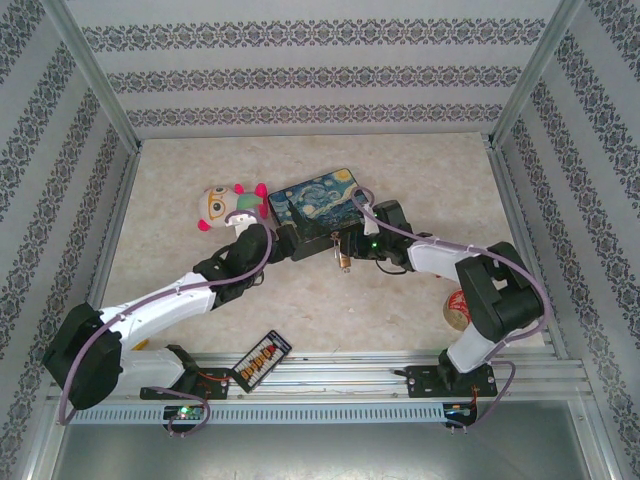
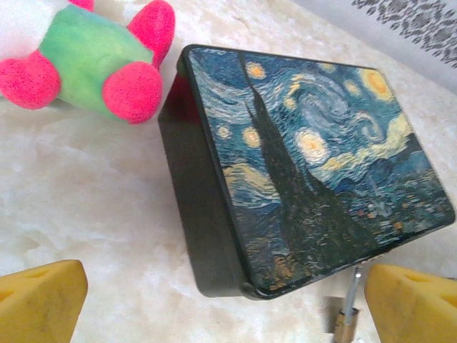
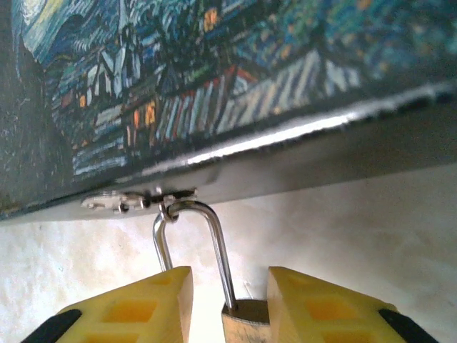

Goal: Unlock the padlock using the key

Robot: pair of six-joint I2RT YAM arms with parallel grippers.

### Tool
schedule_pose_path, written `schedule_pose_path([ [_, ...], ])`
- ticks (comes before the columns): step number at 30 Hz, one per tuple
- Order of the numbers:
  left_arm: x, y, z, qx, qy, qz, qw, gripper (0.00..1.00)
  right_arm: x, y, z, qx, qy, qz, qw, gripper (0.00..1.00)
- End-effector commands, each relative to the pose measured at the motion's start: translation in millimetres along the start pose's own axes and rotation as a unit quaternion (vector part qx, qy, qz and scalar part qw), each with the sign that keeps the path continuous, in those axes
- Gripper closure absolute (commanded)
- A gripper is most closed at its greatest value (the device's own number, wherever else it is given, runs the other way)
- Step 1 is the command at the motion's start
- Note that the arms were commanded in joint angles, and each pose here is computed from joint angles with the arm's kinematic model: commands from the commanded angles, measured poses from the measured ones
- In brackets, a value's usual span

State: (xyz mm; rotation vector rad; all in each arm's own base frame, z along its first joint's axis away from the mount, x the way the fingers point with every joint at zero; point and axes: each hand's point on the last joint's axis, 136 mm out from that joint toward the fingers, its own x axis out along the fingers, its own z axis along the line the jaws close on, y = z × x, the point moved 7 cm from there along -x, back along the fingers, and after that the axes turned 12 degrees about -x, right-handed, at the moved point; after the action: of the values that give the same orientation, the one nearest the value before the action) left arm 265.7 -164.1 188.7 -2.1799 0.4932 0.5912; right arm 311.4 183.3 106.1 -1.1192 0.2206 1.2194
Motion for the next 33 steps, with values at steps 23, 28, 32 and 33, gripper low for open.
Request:
schedule_pose_path([
  [23,80.2,4.7,-6.8,0.096,-0.138,0.043,0.985,0.01,11.9,-11.6,0.5,0.006,-0.041,-0.007,0.999,0.69],
  [28,81.3,11.1,-2.0,0.094,-0.138,0.058,0.984,0.01,13.3,-8.5,-1.9,0.012,-0.036,-0.005,0.999,0.70],
  [32,81.3,14.7,0.9,0.096,-0.138,0.068,0.983,0.01,15.3,-2.7,-4.8,0.020,-0.033,0.000,0.999,0.71],
  [33,81.3,15.3,1.6,0.096,-0.139,0.069,0.983,0.01,15.8,-0.8,-5.4,0.022,-0.033,0.002,0.999,0.71],
])
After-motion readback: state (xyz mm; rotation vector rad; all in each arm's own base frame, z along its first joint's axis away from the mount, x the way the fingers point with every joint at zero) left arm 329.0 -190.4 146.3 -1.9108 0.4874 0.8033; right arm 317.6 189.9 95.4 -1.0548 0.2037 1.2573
